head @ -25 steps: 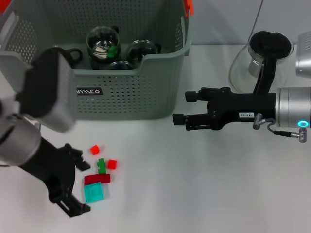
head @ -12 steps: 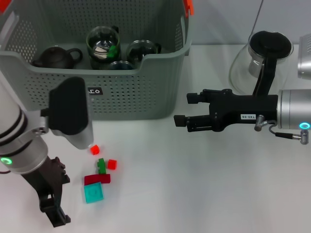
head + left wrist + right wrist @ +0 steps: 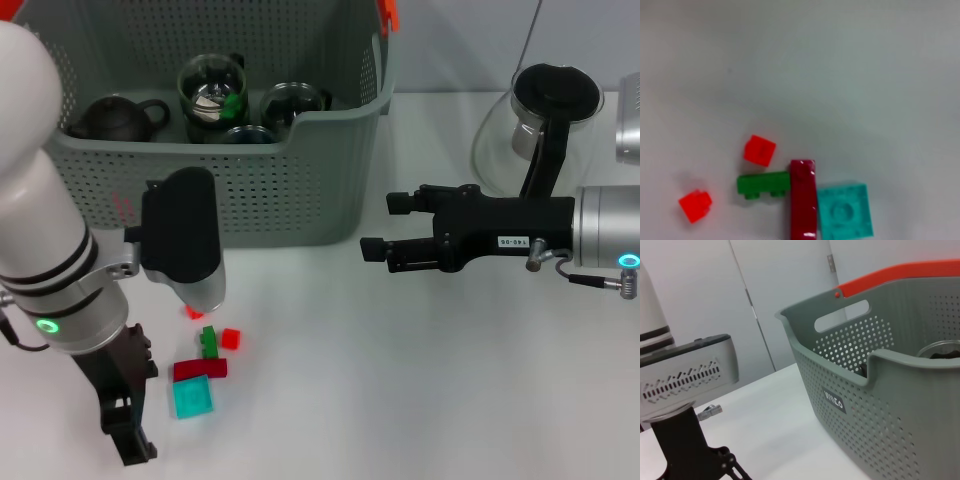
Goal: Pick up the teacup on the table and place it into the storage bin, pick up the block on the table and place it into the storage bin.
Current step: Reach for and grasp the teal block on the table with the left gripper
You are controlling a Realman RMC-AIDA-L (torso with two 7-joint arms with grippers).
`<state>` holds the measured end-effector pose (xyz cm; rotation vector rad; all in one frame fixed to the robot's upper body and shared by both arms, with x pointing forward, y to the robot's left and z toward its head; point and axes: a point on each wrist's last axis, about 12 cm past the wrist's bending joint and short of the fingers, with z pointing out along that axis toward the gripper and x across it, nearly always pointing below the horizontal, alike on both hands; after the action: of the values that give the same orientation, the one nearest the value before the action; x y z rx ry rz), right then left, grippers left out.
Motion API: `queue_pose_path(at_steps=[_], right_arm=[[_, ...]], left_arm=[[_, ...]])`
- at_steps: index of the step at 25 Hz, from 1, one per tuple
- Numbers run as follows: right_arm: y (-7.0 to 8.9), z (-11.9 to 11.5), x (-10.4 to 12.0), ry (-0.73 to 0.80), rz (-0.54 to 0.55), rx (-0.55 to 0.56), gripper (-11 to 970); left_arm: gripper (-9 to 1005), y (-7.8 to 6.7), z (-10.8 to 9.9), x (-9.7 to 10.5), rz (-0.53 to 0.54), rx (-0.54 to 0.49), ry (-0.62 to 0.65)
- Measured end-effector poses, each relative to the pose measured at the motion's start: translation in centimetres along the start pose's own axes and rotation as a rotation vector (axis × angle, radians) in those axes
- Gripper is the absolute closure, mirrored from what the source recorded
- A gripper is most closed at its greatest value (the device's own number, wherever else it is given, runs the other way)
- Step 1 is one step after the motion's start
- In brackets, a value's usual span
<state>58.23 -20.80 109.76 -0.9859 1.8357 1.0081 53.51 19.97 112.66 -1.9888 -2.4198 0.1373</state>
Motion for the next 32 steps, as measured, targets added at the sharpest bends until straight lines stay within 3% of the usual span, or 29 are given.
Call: queue_pose_path(at_steps=[32], right_arm=[[-0.1,-0.1,-0.2,-0.003,-0.010,0.006,44]], left_arm=[[57,-0.3,0.6,-3.1,0.077,0.029,-0.032]])
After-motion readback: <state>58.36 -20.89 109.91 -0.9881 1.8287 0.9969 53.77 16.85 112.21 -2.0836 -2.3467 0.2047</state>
